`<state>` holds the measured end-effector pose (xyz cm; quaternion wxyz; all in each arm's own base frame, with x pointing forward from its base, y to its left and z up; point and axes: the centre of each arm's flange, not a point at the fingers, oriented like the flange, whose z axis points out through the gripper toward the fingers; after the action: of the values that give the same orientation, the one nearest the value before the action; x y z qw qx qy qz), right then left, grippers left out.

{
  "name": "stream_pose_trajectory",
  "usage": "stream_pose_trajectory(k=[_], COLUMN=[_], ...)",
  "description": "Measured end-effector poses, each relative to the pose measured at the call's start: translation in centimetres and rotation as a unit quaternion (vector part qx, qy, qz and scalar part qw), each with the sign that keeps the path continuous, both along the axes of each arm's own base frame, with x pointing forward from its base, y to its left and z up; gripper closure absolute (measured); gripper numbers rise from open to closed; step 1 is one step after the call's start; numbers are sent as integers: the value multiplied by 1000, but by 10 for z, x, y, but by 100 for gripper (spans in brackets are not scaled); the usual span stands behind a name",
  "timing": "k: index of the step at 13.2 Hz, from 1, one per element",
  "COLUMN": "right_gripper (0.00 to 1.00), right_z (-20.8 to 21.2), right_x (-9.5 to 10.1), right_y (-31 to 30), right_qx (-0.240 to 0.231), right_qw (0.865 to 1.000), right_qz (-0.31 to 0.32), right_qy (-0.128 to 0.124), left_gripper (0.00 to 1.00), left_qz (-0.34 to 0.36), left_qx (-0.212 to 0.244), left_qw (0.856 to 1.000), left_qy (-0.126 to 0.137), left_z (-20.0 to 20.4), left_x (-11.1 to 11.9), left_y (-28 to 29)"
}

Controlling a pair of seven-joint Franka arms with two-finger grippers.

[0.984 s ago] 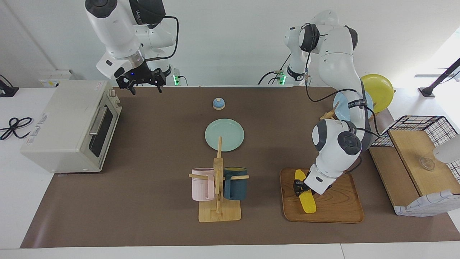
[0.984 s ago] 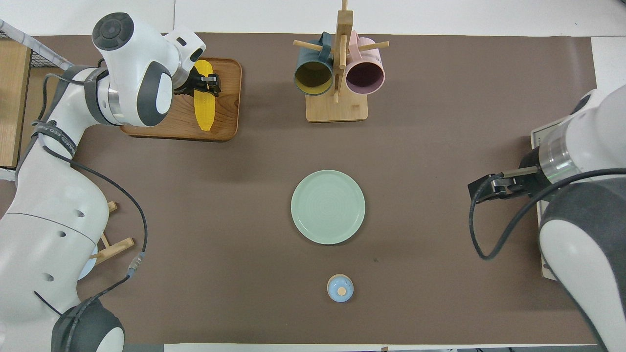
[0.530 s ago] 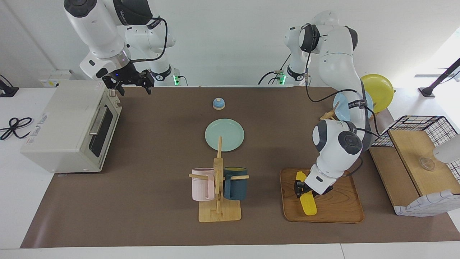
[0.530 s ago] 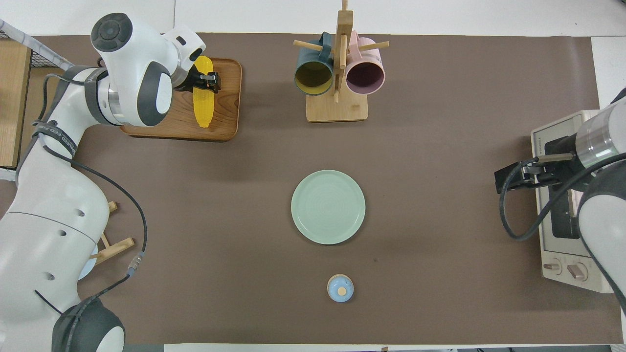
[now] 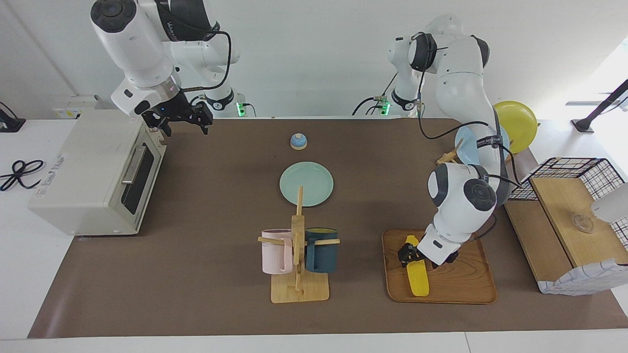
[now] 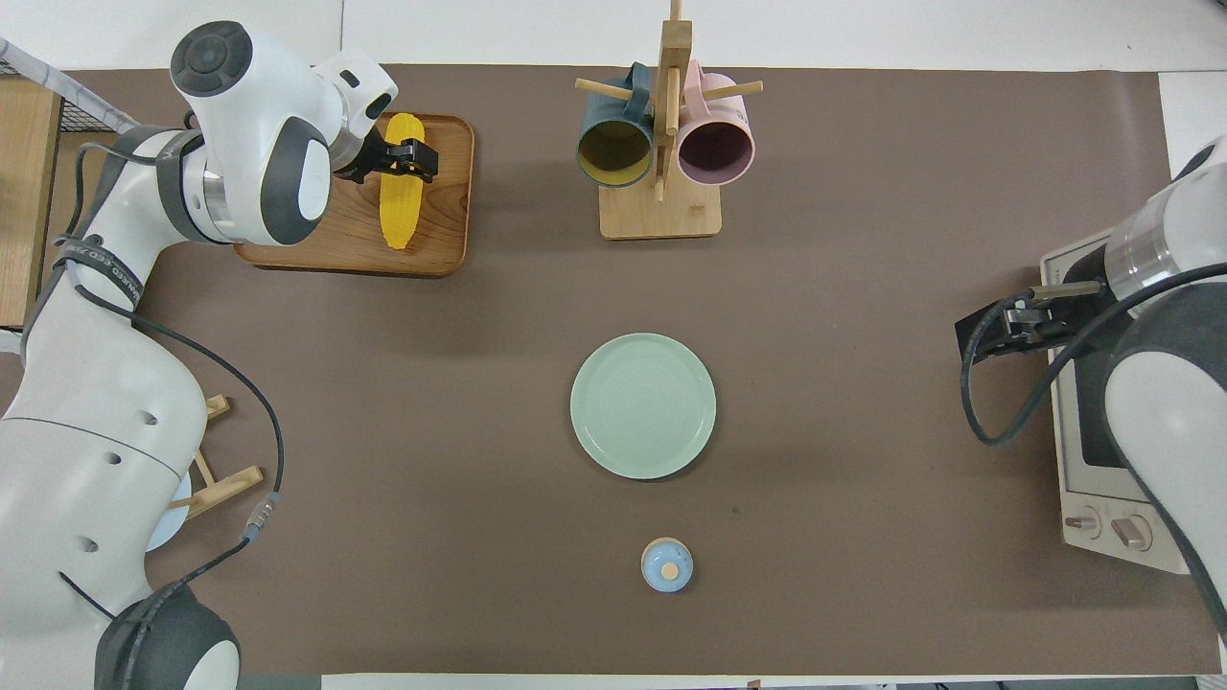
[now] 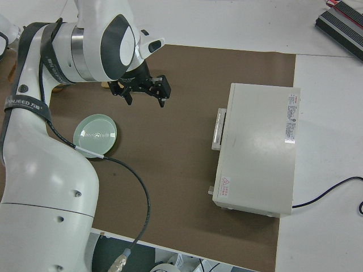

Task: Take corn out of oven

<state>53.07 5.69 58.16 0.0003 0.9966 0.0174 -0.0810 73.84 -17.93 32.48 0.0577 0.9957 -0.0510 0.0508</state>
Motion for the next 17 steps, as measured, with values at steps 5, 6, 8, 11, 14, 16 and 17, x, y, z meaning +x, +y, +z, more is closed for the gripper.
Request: stream_pose_trajectory(k=[5,6,8,11,14,16,17], right_gripper=[0,0,0,0,0,0,0], right_z=[3,5,10,13,16,17,18], right_x=[1,1,0,0,-1,-2,-2], right_y=[-6,-9,-21,-47,-60,-60,-60], right_qx=[1,1,4,8,9,9,9], right_qw=[1000,1000,1000,1000,1000,1000,1000], right_qz=[-5,-5,-5,-3,-13,-13,-13], right_qy=[-4,-5,-7,-10,-13,-14,-15], left_gripper=[0,0,0,0,0,0,0], left_qz=[19,26,35,41,37,36,35], left_qx=[5,5,11,21,29,31,31], left_qw=[1000,1000,999,998,995,995,995], left_qy=[15,15,23,51,83,87,89], left_z=[85,112,158,213,264,287,295], left_x=[-10,-17,-34,-68,-113,-146,-163], left_y=[42,55,76,94,101,105,107])
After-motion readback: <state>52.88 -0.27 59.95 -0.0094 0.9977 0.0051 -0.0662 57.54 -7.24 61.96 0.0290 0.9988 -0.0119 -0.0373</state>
